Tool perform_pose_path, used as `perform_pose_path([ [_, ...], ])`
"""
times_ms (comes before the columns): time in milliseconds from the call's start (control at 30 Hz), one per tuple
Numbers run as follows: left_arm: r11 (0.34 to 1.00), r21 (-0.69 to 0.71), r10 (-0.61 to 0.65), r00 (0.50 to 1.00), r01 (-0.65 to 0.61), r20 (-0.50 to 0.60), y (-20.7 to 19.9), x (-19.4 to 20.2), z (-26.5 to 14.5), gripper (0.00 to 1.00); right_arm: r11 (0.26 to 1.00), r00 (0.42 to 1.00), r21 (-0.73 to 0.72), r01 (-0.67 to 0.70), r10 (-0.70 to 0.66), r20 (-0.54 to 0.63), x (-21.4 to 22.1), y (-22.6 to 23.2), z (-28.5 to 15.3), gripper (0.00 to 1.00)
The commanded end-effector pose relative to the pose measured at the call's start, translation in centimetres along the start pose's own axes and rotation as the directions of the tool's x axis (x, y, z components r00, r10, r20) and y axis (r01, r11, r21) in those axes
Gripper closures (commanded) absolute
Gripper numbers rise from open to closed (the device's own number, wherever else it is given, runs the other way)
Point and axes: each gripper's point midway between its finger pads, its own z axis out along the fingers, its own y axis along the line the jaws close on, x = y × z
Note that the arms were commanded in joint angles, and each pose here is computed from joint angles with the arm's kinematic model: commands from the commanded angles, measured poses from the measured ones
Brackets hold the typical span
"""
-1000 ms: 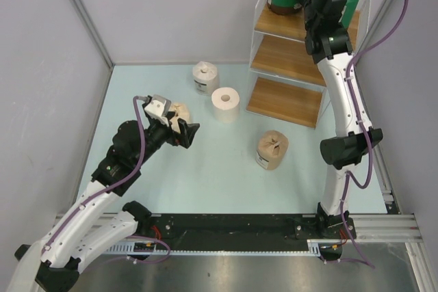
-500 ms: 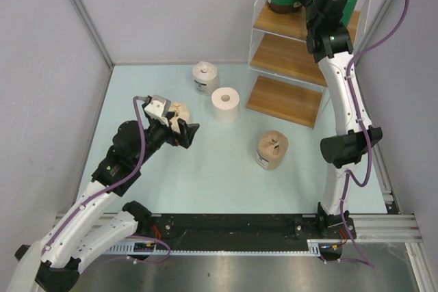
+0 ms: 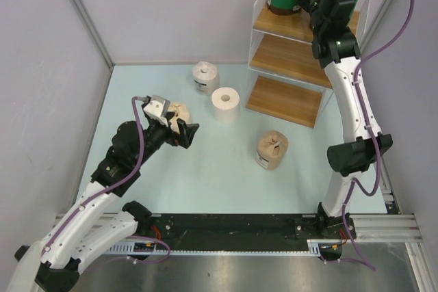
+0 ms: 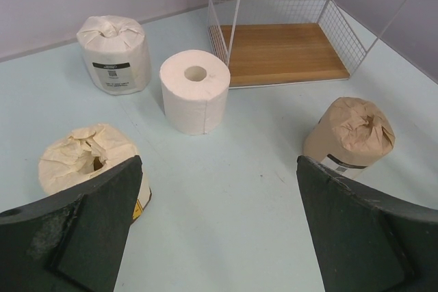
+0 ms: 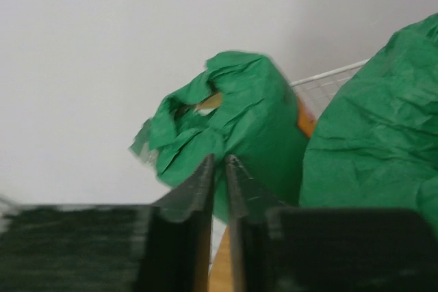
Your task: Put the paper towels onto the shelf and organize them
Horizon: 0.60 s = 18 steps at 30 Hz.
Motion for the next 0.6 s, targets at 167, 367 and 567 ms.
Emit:
perform_pose_path([
  [167, 0.998, 0.027, -0.054, 0.997, 0.053, 0.051, -0.7, -2.1, -0.3, 0.00, 0.921, 0.995, -0.389, 0.026, -0.060, -0.074, -4.5, 8.8, -8.5, 0.48],
  [367, 0.995, 0.055, -0.086, 0.994, 0.083, 0.066, -1.3, -2.6, -0.8, 0.00, 0.930, 0.973, -0.342, 0.131, -0.186, -0.135, -4.7, 6.6, -15.5, 0.30],
  [567, 0.993, 0.068, -0.097, 0.994, 0.093, 0.054, -1.5, -2.3, -1.0, 0.00, 0.973, 0.968, 0.004, 0.233, -0.231, -0.098, -5.1, -4.9, -25.8, 0.28],
])
